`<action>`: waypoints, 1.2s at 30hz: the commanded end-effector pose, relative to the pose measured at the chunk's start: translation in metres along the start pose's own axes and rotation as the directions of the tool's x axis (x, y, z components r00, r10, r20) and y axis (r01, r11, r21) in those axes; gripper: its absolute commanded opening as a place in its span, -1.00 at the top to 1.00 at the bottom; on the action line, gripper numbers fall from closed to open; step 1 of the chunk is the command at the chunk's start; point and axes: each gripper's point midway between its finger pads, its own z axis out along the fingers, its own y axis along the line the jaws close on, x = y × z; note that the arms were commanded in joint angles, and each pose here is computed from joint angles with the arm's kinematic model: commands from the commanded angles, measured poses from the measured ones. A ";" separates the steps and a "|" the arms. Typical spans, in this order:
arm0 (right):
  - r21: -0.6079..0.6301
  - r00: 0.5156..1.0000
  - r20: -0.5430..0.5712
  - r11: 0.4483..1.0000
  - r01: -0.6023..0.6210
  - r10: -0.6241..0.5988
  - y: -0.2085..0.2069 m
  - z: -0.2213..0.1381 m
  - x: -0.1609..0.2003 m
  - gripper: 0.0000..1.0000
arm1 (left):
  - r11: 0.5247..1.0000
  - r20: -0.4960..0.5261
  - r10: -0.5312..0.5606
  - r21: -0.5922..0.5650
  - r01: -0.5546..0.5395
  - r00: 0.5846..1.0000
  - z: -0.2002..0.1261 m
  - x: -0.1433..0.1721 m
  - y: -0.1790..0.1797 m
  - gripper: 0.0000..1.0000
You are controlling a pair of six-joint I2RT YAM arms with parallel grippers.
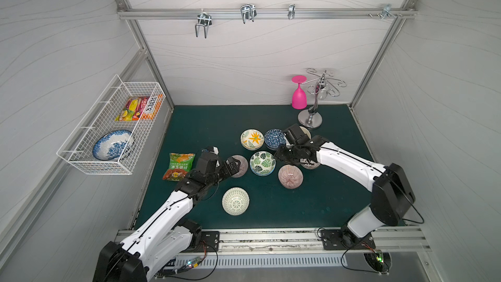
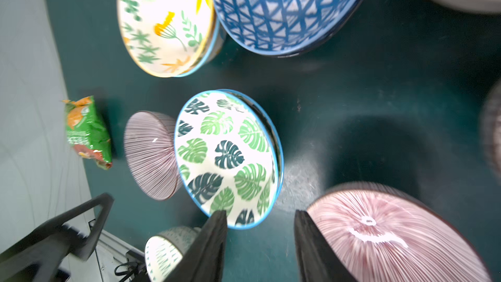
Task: Stack the bowls
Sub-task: Place the bowl on the bowl, then adjust the bowl at the center of the board.
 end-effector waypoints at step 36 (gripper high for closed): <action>0.224 0.930 -0.053 0.912 -0.344 0.364 -0.133 0.007 0.066 0.41 | 0.998 0.087 0.002 0.055 -0.007 0.996 -0.018 -0.014 -0.012 -1.00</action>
